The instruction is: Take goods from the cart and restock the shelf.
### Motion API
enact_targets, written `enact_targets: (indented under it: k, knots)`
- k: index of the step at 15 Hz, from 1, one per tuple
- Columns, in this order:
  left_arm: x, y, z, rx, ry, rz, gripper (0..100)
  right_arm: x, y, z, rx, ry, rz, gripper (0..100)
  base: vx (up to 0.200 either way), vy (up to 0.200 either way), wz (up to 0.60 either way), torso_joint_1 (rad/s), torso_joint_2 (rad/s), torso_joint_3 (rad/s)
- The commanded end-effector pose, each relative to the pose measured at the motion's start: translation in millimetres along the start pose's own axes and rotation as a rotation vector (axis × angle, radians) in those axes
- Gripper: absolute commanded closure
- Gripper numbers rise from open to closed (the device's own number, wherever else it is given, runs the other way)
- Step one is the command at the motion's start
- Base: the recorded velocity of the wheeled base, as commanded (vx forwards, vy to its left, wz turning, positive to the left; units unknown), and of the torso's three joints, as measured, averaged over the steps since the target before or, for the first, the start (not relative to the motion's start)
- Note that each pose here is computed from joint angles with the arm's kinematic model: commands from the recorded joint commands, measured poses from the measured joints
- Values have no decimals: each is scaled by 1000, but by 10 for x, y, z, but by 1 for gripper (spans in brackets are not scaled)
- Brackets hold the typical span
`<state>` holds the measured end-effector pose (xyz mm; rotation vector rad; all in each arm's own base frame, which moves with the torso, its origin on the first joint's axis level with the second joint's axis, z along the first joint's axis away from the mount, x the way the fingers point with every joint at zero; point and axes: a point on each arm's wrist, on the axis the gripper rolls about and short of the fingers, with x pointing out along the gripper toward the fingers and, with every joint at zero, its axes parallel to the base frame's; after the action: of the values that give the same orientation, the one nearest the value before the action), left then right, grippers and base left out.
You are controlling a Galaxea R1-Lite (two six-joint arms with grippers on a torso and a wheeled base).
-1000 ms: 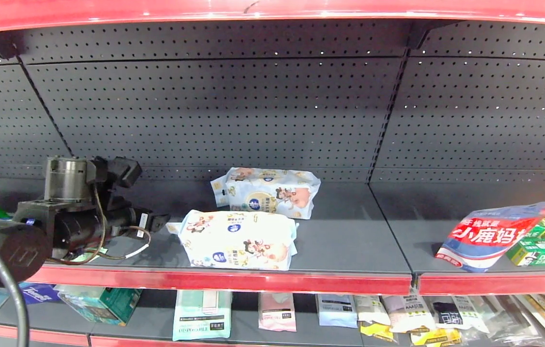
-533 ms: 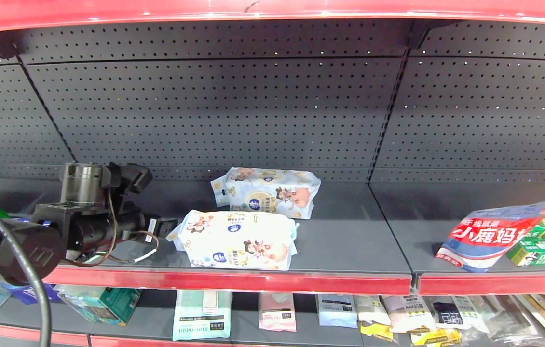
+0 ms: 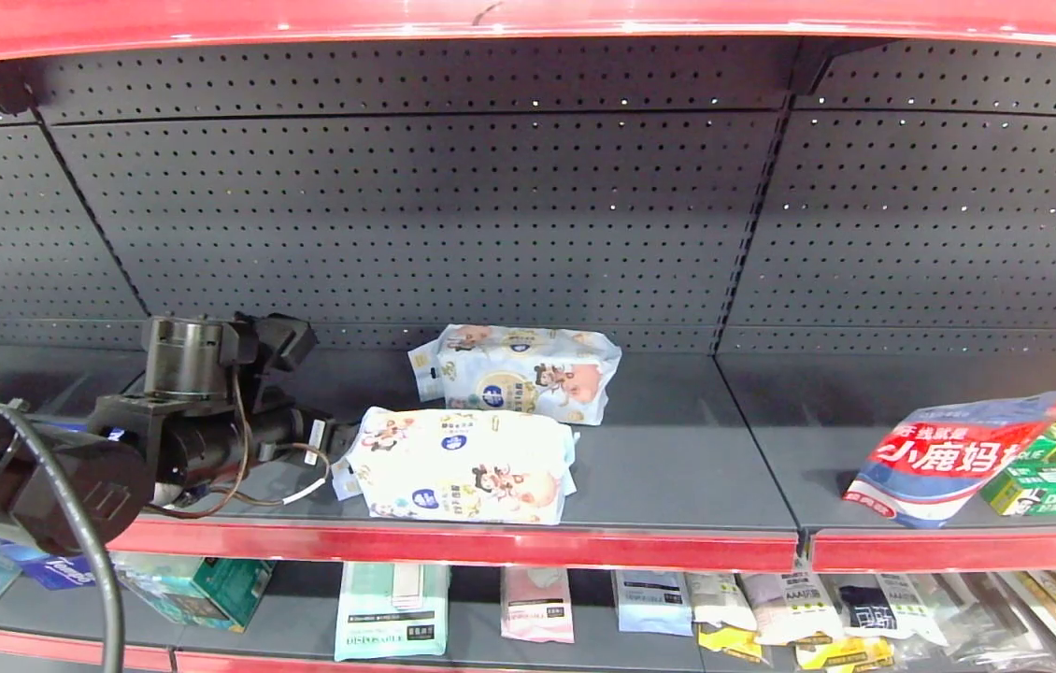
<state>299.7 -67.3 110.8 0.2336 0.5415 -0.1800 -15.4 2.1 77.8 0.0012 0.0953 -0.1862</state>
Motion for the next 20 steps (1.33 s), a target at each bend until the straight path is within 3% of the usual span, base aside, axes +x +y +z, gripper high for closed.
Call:
enact_targets:
  k: [1, 20]
  knots:
    - [2, -42, 7, 7, -3, -10, 0, 1, 0, 0, 0, 2, 1, 0, 0, 0, 0, 0, 0, 0]
    - [71, -135, 82, 23, -37, -24, 0, 1, 0, 0, 0, 2, 1, 0, 0, 0, 0, 0, 0, 0]
